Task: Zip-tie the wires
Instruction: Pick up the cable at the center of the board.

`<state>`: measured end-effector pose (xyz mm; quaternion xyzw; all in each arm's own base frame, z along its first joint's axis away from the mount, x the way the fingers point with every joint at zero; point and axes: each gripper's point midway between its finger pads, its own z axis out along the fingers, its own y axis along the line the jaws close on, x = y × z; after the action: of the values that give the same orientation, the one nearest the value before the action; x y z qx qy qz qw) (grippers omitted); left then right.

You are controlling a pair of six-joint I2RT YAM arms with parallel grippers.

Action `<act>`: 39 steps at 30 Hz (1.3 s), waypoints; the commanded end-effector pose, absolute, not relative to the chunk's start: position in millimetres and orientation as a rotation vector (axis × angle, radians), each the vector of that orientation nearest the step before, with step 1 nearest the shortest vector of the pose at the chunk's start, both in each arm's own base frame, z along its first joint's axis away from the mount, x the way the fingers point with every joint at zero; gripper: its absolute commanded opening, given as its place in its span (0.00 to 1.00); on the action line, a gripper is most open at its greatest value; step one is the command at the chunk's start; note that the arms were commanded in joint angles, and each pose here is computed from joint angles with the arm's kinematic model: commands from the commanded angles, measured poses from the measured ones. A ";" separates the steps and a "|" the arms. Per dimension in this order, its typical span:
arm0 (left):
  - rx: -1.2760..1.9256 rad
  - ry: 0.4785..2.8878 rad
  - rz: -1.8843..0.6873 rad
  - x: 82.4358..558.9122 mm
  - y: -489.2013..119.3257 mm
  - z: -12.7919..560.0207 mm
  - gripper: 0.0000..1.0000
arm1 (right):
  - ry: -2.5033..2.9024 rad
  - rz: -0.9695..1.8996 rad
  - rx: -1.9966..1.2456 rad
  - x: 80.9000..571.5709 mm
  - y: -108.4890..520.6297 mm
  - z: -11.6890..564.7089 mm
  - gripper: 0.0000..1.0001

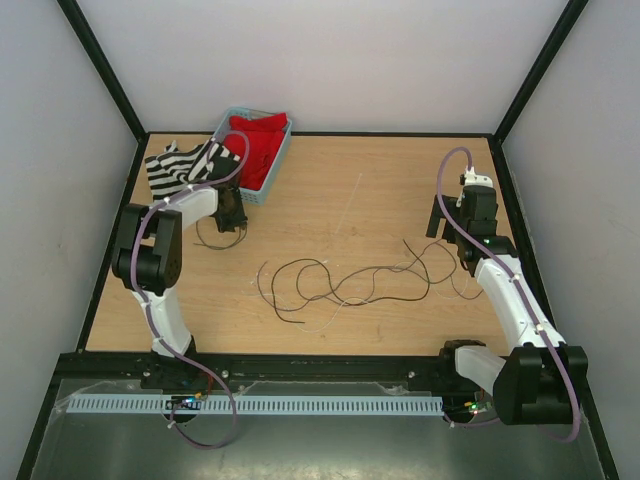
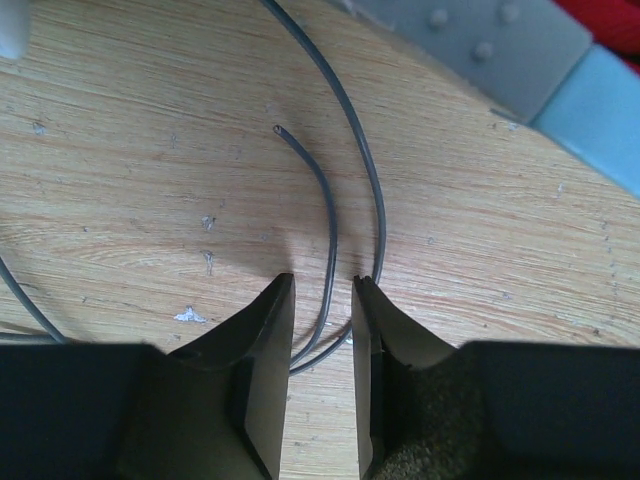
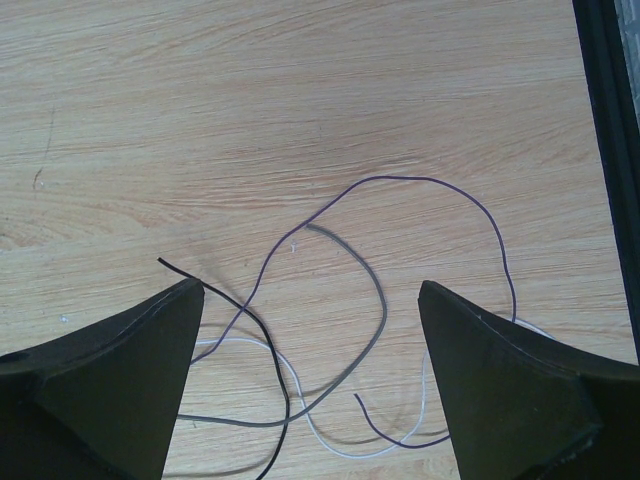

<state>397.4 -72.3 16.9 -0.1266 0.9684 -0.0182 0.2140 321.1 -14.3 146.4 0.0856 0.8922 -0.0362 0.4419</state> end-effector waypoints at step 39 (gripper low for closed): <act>-0.301 2.481 0.026 385.1 -60.1 109.9 0.00 | 2.105 0.210 0.139 323.3 28.8 178.3 0.99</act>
<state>377.9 -67.9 35.1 -0.1070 0.9680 0.0268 0.2255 320.0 3.8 162.6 0.0683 0.8826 0.0140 0.4649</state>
